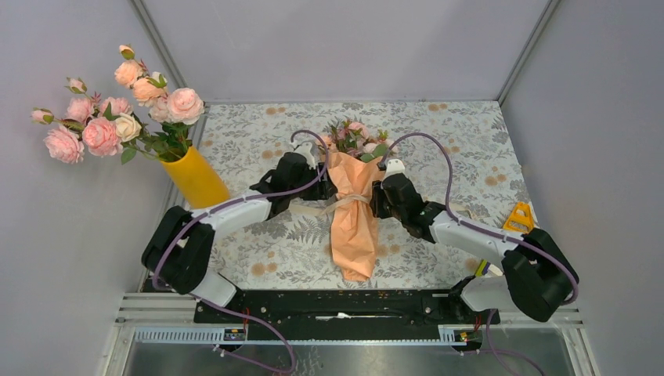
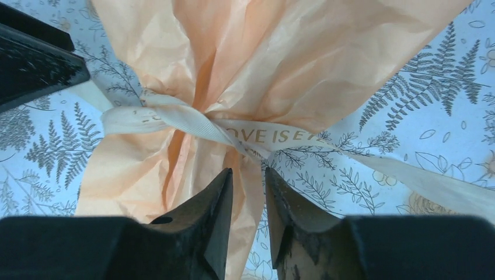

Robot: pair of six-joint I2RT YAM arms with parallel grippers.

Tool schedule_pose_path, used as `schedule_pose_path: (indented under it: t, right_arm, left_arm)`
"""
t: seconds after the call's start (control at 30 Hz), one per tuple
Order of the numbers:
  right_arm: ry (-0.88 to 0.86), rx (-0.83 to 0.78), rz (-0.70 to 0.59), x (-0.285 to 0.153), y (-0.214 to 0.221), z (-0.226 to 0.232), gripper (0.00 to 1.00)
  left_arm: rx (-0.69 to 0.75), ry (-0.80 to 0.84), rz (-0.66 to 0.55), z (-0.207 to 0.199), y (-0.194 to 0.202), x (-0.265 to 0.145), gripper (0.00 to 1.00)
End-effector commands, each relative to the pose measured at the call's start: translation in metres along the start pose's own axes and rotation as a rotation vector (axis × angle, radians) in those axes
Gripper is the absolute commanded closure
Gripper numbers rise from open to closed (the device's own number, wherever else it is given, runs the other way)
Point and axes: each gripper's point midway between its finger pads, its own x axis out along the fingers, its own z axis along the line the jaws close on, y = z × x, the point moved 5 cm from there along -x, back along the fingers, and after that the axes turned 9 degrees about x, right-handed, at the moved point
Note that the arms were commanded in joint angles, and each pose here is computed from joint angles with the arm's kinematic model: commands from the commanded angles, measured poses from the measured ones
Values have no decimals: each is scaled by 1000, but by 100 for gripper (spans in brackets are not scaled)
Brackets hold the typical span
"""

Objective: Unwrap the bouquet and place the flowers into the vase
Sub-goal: Untie the ribbon from the wrapping paper.

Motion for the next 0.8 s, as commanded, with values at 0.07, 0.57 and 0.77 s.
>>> schedule_pose_path:
  t: [0.07, 0.57, 0.77]
  right_arm:
    - [-36, -7, -11, -29, -7, 0, 57]
    - [-164, 80, 102, -12, -4, -11, 51]
    - [-219, 103, 99, -3, -12, -18, 52]
  left_arm:
    - [72, -40, -121, -4, -31, -39, 34]
    - [258, 208, 19, -59, -68, -121, 29]
    - [391, 195, -3, -53, -92, -138, 28]
